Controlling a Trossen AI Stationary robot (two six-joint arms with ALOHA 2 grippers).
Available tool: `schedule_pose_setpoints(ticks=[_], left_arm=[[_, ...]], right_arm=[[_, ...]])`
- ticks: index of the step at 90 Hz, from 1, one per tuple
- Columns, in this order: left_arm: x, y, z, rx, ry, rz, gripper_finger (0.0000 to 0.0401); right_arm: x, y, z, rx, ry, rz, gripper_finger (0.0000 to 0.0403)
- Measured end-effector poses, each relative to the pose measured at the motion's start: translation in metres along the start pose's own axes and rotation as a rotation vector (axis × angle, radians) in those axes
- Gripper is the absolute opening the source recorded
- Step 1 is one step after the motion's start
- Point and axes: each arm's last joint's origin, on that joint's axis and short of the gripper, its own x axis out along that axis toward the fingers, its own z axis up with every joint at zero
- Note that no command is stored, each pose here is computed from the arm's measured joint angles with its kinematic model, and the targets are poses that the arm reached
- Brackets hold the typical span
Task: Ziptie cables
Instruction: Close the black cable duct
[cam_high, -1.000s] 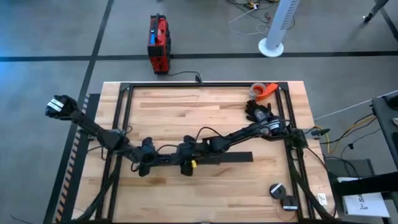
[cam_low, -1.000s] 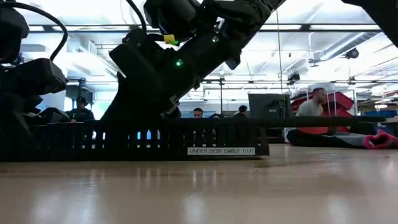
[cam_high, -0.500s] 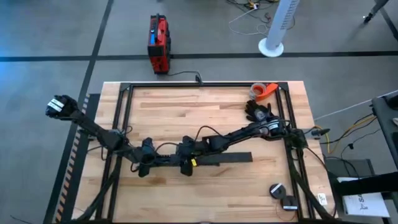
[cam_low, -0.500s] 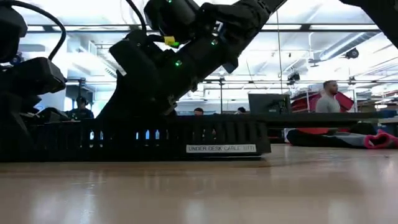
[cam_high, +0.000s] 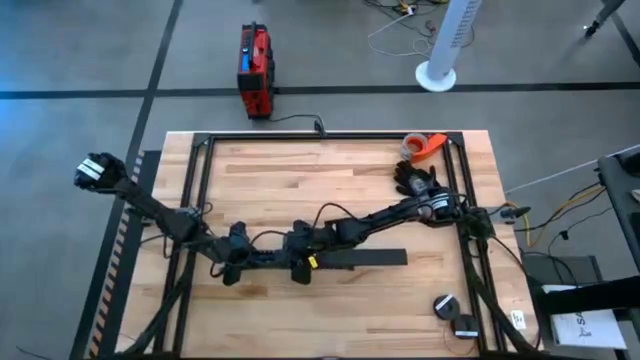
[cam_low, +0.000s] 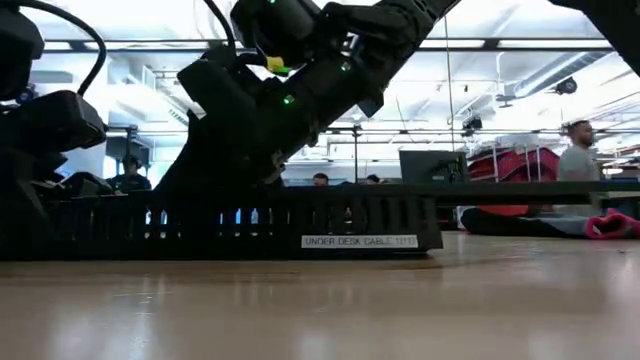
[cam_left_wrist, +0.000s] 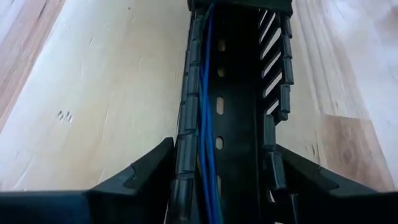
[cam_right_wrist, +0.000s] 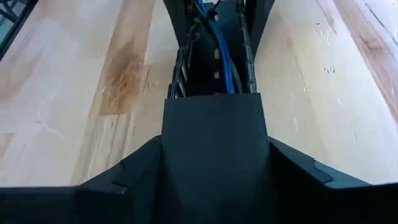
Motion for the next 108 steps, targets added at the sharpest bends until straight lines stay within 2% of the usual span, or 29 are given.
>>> schedule_pose_setpoints(ticks=[22, 37, 56, 77, 91, 108], left_arm=[[0.0, -0.0031, 0.0054, 0.017, -0.037, -0.021, 0.0208], [-0.0008, -0.0013, 0.0044, 0.015, -0.011, 0.011, 0.0208], [-0.0014, -0.0007, 0.0041, 0.017, -0.007, 0.019, 0.0208], [-0.0027, 0.0002, 0.0068, 0.058, -0.071, 0.04, 0.0208], [-0.0021, -0.0008, 0.0093, 0.066, -0.071, 0.042, 0.0208], [-0.0006, 0.0025, 0.0043, -0.002, -0.06, 0.06, 0.0214]], right_arm=[[-0.0008, -0.0072, 0.0014, 0.032, 0.0, -0.013, 0.0218], [-0.0015, -0.008, 0.0, -0.002, 0.04, 0.022, 0.0218], [-0.0016, -0.0036, -0.0039, -0.014, 0.078, 0.013, 0.0217], [0.0001, -0.0039, -0.0019, -0.03, 0.02, 0.008, 0.0224], [-0.0018, -0.002, -0.0016, -0.037, 0.011, -0.068, 0.0235], [-0.0058, -0.0026, 0.002, -0.045, 0.003, -0.128, 0.0244]])
